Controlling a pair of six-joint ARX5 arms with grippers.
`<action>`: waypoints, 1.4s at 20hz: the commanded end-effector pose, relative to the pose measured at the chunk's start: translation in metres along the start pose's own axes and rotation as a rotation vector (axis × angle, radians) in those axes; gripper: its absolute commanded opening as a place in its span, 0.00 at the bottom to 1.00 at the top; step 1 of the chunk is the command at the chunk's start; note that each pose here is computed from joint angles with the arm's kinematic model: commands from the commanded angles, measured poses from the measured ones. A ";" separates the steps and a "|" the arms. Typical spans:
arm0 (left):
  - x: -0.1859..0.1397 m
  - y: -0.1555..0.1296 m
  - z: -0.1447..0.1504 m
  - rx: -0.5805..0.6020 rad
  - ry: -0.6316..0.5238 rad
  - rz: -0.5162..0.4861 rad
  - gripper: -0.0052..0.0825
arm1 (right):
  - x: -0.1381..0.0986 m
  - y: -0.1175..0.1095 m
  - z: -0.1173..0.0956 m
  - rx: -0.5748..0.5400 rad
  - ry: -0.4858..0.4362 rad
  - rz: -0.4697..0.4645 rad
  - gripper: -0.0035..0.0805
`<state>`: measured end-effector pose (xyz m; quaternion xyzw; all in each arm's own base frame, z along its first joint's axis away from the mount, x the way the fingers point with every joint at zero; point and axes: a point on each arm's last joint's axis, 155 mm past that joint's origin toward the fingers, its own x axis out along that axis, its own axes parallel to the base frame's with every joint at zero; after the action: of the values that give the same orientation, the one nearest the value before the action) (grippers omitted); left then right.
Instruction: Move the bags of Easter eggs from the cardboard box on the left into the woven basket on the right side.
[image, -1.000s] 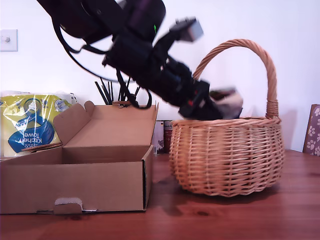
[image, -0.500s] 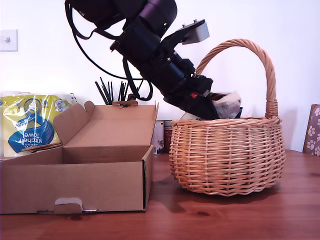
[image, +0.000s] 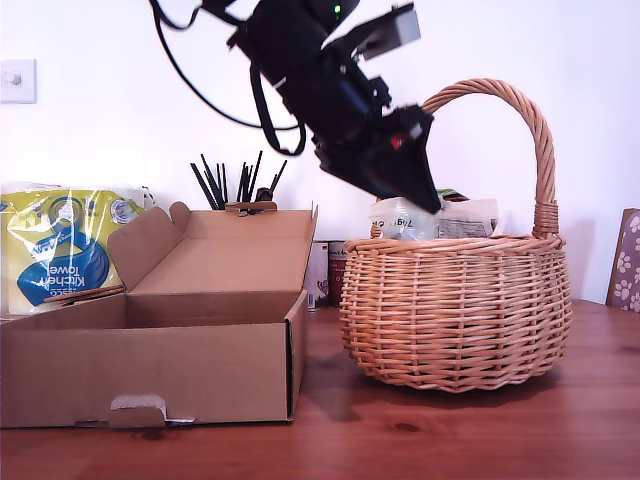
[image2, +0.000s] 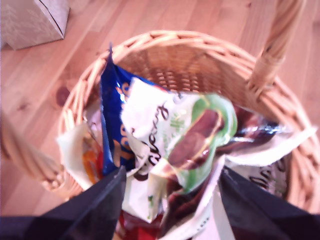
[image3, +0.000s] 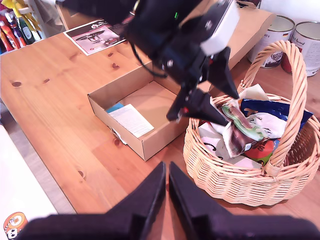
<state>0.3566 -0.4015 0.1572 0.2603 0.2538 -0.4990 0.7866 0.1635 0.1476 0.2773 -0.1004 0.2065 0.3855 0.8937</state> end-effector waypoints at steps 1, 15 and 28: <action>-0.003 -0.011 -0.002 -0.009 0.037 -0.047 0.68 | 0.001 0.002 -0.002 -0.004 -0.001 0.007 0.03; -0.068 -0.031 0.023 -0.143 0.029 -0.114 0.04 | 0.000 -0.013 0.013 -0.015 -0.061 -0.067 0.03; -0.130 -0.004 -0.043 -0.334 -0.164 0.089 0.04 | -0.002 -0.074 0.012 0.166 -0.242 -0.390 0.03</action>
<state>0.2976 -0.2938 0.2191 0.1018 0.2517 -0.4418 0.8551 0.2193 0.1057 0.2880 -0.0234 0.1172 0.2090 0.9706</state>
